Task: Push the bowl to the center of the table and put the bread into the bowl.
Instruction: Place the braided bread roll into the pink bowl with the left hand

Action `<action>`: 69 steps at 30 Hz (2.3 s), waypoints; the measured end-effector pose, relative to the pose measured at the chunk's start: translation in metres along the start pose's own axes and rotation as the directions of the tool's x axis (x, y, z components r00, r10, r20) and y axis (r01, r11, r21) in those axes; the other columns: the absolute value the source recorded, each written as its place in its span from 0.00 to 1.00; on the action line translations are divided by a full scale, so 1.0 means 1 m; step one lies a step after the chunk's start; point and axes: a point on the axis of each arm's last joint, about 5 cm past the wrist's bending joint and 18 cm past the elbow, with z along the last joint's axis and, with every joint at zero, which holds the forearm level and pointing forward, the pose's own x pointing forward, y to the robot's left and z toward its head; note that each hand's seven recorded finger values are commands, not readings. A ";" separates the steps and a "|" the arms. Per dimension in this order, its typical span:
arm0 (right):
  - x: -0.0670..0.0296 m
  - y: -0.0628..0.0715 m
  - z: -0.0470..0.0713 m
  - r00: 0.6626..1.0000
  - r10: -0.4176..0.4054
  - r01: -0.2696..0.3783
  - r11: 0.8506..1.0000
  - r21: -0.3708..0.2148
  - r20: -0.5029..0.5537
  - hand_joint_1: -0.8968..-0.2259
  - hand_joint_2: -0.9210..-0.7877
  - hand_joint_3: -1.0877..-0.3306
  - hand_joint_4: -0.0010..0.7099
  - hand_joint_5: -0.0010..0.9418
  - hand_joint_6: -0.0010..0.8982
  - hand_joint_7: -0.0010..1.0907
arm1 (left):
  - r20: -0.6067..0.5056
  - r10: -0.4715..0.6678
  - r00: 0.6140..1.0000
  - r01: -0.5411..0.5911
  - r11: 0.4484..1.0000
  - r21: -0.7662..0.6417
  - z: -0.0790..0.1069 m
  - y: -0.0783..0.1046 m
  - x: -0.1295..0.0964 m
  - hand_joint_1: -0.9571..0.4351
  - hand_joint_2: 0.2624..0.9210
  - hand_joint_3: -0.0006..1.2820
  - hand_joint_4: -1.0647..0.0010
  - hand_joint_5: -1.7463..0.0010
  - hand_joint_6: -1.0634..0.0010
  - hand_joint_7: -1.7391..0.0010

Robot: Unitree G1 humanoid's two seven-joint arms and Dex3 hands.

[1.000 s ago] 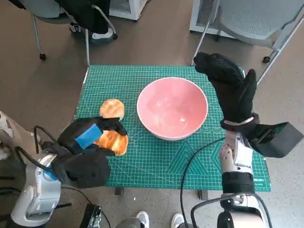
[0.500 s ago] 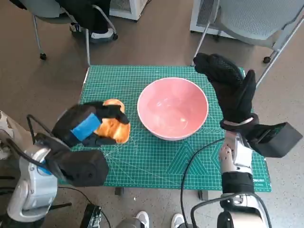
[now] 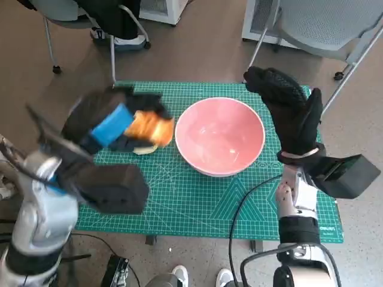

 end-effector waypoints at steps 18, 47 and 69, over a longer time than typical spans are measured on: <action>-0.0132 -0.004 0.003 0.999 -0.048 0.048 0.998 -0.026 -0.002 0.30 0.00 0.39 0.26 0.00 0.06 0.42 | 0.167 -0.061 0.984 0.059 0.998 0.013 0.031 0.001 0.076 0.69 0.98 0.02 0.31 0.28 0.29 0.49; -0.0203 -0.009 0.010 0.990 -0.139 0.139 0.989 -0.054 0.009 0.30 0.00 0.41 0.27 0.00 0.05 0.41 | 0.081 -0.300 0.950 0.300 0.954 0.019 0.044 -0.030 0.132 0.85 0.74 0.35 0.44 0.22 0.63 0.60; -0.0217 -0.009 0.007 0.988 -0.155 0.155 0.986 -0.064 0.005 0.33 0.00 0.40 0.27 0.00 0.05 0.40 | -0.010 -0.457 0.889 0.457 0.889 -0.014 0.043 -0.023 0.131 0.37 0.79 0.01 1.00 1.00 0.84 0.99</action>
